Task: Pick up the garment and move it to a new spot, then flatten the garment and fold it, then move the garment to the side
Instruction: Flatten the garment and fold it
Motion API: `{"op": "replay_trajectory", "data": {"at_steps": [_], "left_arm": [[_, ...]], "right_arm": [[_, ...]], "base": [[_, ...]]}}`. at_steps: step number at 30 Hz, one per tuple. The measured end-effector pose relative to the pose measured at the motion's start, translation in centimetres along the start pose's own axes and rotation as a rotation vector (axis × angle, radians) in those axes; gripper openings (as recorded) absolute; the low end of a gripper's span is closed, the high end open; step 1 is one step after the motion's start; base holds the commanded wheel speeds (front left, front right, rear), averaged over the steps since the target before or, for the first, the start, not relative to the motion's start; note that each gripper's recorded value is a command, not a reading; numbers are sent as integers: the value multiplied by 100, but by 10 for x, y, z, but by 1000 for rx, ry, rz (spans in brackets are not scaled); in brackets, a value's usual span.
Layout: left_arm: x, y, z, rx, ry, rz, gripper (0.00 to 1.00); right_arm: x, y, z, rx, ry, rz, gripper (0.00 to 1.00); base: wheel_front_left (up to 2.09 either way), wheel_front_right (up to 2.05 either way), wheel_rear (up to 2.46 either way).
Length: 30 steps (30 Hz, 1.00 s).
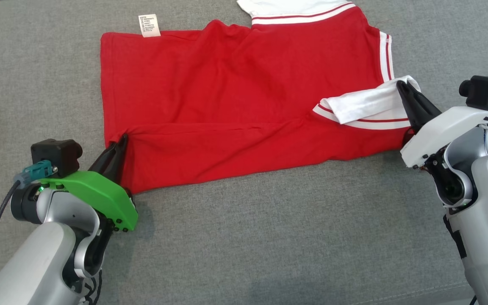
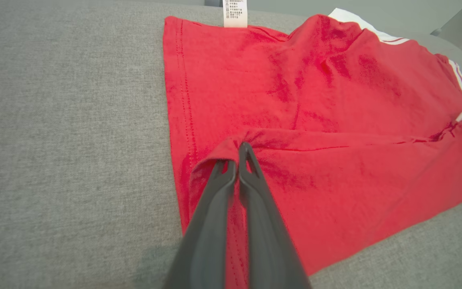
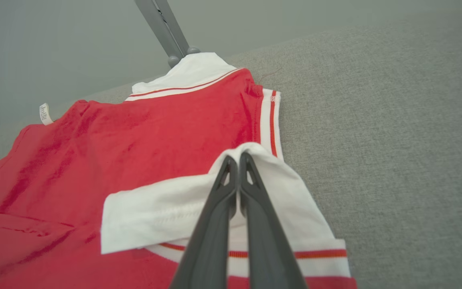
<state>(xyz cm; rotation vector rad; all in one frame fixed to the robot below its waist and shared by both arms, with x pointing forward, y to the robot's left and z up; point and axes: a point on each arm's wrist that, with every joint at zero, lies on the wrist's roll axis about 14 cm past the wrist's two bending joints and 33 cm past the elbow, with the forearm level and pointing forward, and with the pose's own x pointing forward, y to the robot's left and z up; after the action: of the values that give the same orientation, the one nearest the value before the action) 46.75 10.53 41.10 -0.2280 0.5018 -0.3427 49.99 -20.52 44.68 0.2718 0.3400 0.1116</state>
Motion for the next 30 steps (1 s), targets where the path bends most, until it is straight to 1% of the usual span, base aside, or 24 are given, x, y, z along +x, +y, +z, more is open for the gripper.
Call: {"op": "replay_trajectory", "data": {"at_steps": [8,9,10,11,17,21,23,27,30], "left_arm": [[-3,7,-9,-16,23,39,0],[-3,8,-9,-19,19,42,11],[-3,8,-6,-26,7,44,43],[-3,7,-4,-42,-4,46,100],[-7,5,-3,-73,-29,58,100],[-22,6,-9,-98,-48,91,100],[-31,4,-11,-108,-57,96,100],[-42,-14,-17,-106,-36,47,100],[-42,-19,-21,-88,1,21,100]], "right_arm": [[9,3,-3,-69,-8,20,0],[9,3,-3,-78,-12,20,17],[9,4,-1,-94,-25,25,80],[10,4,2,-104,-42,27,100],[1,-4,18,-157,-122,14,100],[-14,-8,37,-227,-174,15,100],[-25,-16,31,-274,-130,5,100],[-47,-33,-4,-340,55,-24,100],[-55,-45,-24,-346,163,-56,100]], "base": [[0,0,0],[0,0,0],[0,0,0],[0,0,0],[0,0,0],[0,0,0],[0,0,0],[0,0,0],[0,0,0]]}}
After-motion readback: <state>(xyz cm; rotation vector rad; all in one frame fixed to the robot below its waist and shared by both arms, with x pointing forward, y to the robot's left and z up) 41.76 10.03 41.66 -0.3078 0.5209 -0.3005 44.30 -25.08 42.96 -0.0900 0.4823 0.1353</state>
